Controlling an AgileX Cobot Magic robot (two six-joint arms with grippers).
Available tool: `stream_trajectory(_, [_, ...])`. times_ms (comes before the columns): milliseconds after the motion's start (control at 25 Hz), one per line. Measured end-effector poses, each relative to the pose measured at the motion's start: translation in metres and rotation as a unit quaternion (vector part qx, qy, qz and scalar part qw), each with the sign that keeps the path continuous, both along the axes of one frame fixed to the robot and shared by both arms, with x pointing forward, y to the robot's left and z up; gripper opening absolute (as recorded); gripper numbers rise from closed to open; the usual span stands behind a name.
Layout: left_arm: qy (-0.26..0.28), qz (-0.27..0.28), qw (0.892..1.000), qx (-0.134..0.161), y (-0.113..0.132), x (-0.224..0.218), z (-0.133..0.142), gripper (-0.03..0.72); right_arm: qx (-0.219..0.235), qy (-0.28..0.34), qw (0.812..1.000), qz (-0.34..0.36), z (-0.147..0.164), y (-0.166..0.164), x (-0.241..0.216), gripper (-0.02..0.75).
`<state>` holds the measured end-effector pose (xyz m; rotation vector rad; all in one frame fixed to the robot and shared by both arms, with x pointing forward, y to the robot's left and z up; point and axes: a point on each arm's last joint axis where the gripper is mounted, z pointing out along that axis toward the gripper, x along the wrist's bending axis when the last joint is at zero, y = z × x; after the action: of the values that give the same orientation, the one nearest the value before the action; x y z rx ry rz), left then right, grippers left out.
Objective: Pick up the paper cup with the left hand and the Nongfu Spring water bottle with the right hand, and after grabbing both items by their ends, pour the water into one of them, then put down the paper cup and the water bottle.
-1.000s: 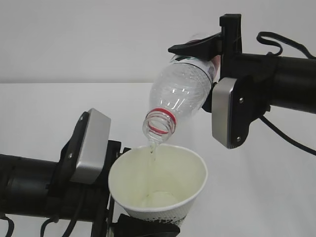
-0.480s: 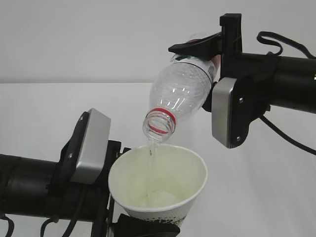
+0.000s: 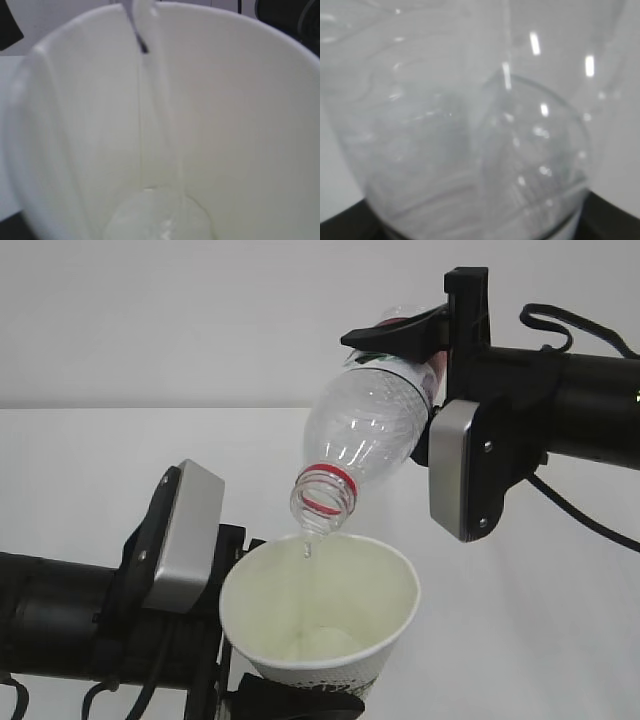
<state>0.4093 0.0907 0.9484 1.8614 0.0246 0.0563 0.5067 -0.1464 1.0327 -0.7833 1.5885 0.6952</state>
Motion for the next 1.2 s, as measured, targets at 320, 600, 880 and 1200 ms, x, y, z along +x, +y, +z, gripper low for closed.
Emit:
stream_trajectory(320, [0.000,0.000,1.000,0.000,0.0000,0.0000,0.0000,0.545,-0.001,-0.002,1.000,0.000,0.0001,0.0000,0.0001,0.474])
stream_trajectory(600, [0.000,0.000,1.000,0.000,0.0000,0.0000,0.0000,0.545,-0.003,-0.005,1.000,0.000,0.0001,0.0000,0.0001,0.474])
stream_trajectory(880, [0.000,0.000,1.000,0.000,0.0000,0.0000,0.0000,0.545,-0.004,-0.007,1.000,0.000,0.0002,-0.0001,0.0002,0.474])
stream_trajectory(1200, [0.000,0.000,1.000,0.001,0.0001,0.0001,-0.0002,0.545,-0.002,-0.007,1.000,-0.002,0.0005,-0.0003,0.0005,0.474])
